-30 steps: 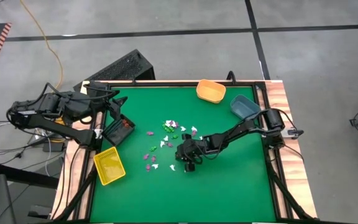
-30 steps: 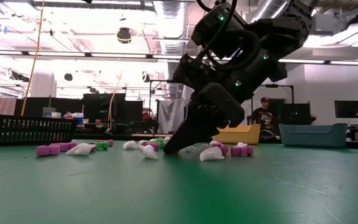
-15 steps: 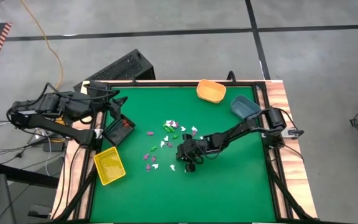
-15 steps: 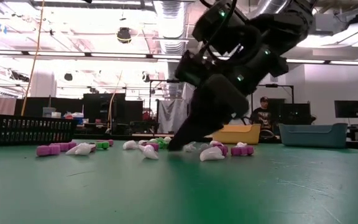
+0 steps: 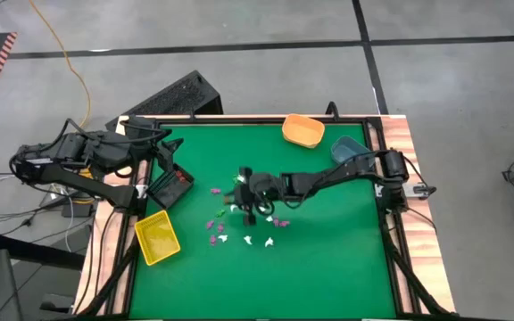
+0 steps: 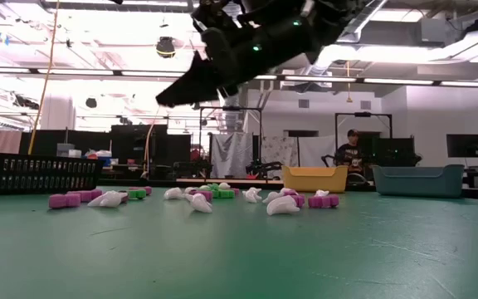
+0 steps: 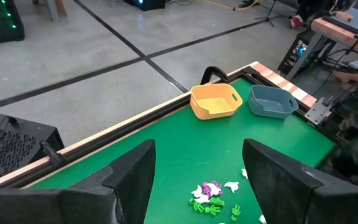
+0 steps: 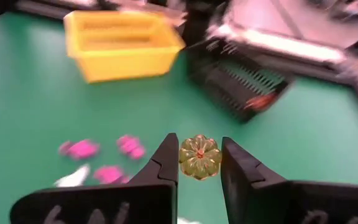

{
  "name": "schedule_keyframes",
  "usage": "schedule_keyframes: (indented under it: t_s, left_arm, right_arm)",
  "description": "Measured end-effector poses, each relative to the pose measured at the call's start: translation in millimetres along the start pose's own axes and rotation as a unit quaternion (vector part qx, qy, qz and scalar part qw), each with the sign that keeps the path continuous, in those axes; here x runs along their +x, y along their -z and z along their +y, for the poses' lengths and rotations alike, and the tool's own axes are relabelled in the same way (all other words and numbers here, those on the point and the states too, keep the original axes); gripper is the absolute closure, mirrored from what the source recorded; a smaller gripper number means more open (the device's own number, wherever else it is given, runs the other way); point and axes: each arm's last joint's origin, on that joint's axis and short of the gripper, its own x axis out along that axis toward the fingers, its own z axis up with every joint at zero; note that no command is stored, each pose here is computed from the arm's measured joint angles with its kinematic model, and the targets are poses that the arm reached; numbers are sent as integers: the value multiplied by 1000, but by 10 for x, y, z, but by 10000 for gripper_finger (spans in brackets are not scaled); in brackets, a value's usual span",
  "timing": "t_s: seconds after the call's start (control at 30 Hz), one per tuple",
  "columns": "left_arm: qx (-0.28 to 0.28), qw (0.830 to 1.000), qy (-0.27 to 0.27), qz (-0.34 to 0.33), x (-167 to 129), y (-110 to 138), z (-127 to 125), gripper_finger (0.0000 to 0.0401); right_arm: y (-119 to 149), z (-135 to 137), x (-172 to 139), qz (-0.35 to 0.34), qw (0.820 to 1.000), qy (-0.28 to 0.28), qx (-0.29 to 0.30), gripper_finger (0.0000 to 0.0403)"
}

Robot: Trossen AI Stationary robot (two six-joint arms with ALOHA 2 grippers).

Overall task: Sort Halloween decoration
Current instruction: Put the orange pumpkin toy into the black bin

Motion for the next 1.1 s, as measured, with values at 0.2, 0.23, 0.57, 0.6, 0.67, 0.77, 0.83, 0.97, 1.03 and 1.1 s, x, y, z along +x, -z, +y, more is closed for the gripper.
schedule_keyframes:
  t_s: [0.2, 0.23, 0.57, 0.6, 0.67, 0.77, 0.83, 0.97, 1.03, 1.1]
  left_arm:
    - [2, 1000, 0, 0, -1, 0, 1, 170]
    - [5, 1000, 0, 0, 0, 0, 0, 170]
    - [4, 1000, 4, -6, -19, -16, 11, 170]
    - [3, 1000, 5, -7, -20, -18, 11, 170]
    - [2, 1000, 6, -7, -30, -20, 21, 170]
    - [1, 1000, 7, -8, -35, -23, 24, 170]
    - [1, 1000, 7, -8, -33, -22, 22, 170]
    - [1, 1000, 7, -8, -32, -22, 21, 170]
    - [2, 1000, 7, -8, -31, -21, 21, 170]
    - [2, 1000, 7, -7, -31, -21, 21, 170]
  right_arm:
    - [-190, -325, 176, -53, 998, 38, 9, 330]
    - [-167, -355, 232, -45, 998, 34, 10, 330]
    - [-318, -612, 853, -80, 996, 24, 17, 330]
    - [-343, -627, 882, -80, 997, 16, 17, 331]
    - [-349, -657, 994, -89, 996, 9, 15, 331]
    - [-371, -696, 1113, -98, 995, 5, 15, 331]
    - [-374, -710, 1192, -103, 995, 4, 16, 331]
    - [-363, -724, 1361, -115, 993, 6, 20, 331]
    - [-351, -725, 1450, -126, 992, 7, 23, 331]
    - [-341, -726, 1517, -129, 991, 6, 32, 331]
